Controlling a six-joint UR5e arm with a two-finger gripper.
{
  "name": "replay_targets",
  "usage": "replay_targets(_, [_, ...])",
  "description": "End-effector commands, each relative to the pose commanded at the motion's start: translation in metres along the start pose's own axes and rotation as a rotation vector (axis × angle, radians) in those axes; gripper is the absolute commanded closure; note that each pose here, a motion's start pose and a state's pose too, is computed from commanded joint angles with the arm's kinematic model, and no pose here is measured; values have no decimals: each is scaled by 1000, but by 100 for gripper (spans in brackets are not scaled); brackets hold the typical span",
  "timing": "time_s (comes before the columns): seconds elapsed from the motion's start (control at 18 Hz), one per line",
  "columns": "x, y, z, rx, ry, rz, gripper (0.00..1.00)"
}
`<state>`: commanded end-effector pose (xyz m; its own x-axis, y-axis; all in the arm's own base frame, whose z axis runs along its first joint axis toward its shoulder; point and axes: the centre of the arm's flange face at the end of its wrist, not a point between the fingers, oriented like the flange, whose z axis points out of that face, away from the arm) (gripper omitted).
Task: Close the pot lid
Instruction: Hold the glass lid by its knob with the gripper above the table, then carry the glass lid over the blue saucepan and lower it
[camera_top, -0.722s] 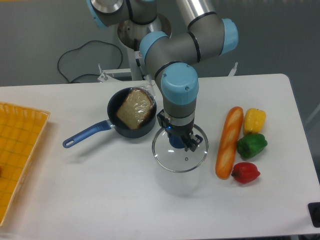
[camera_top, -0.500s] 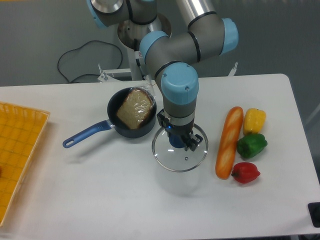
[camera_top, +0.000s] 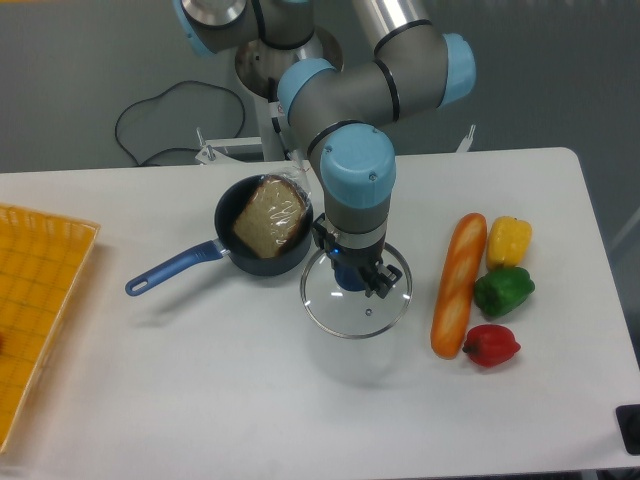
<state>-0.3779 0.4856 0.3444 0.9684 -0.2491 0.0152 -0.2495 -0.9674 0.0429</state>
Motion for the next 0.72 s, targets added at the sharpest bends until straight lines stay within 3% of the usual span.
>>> replay_targets(0.22, [18,-9,-1,-12,18,-7,60])
replay_targets(0.72, [66,14,-2,-49,58,-29,60])
